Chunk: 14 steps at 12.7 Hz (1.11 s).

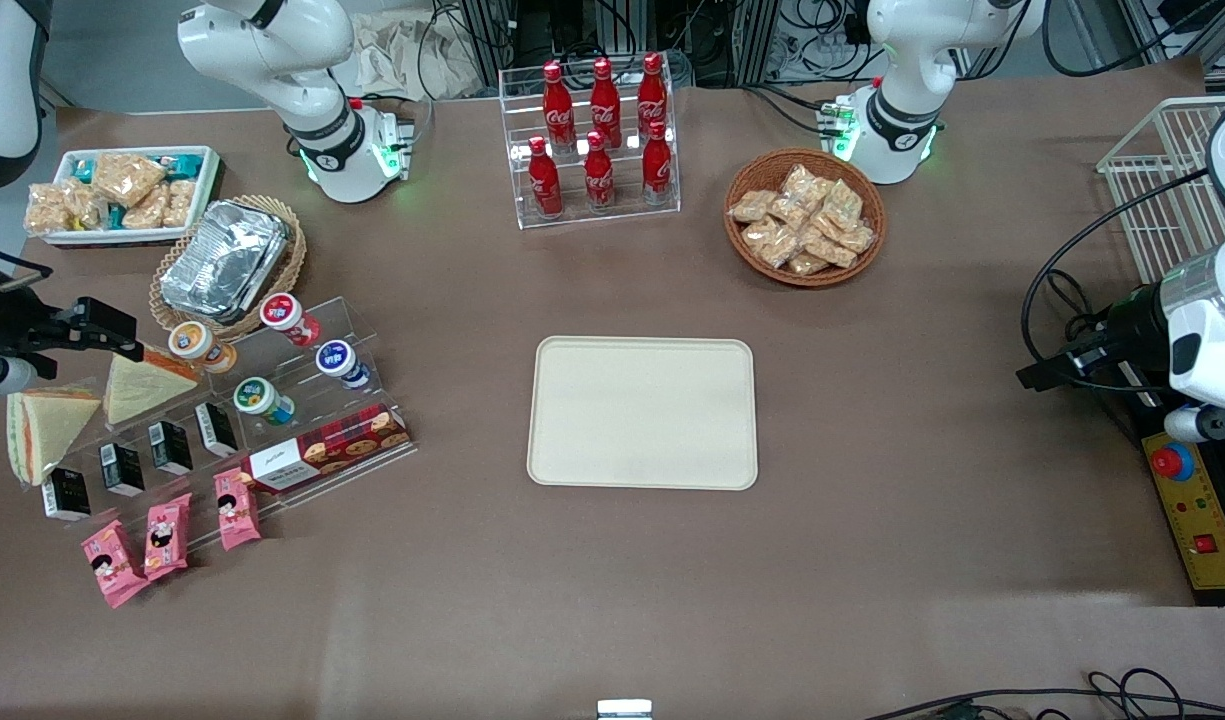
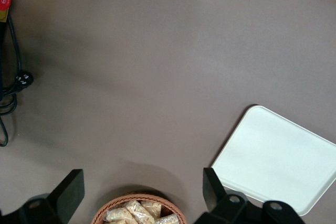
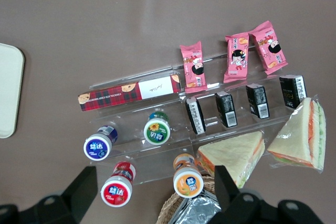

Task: Place sandwich on tray
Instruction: 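Move the right gripper over the wrapped triangle sandwiches on the rack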

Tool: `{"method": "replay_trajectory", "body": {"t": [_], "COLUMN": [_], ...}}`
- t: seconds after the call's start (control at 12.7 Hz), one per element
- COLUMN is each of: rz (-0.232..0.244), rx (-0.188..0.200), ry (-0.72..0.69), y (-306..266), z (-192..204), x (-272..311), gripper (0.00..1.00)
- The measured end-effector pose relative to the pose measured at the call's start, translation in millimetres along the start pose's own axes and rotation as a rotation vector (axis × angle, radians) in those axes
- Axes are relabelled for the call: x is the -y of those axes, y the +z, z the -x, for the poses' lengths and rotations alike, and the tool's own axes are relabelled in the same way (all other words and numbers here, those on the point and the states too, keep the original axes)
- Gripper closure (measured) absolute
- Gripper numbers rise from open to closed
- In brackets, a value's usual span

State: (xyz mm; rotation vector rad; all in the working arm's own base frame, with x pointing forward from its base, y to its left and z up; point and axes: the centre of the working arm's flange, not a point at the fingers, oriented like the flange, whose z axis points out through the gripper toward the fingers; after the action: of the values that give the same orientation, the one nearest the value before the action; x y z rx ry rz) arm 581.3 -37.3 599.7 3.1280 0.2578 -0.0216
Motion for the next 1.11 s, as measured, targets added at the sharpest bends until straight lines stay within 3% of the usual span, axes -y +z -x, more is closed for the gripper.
{"method": "replay_trajectory", "body": {"t": [1.11], "rz": [0.002], "rx": [-0.004], "ry": [0.06], "y": [-1.8], "z": [1.4], "x": [-6.0], "gripper": [0.01]}}
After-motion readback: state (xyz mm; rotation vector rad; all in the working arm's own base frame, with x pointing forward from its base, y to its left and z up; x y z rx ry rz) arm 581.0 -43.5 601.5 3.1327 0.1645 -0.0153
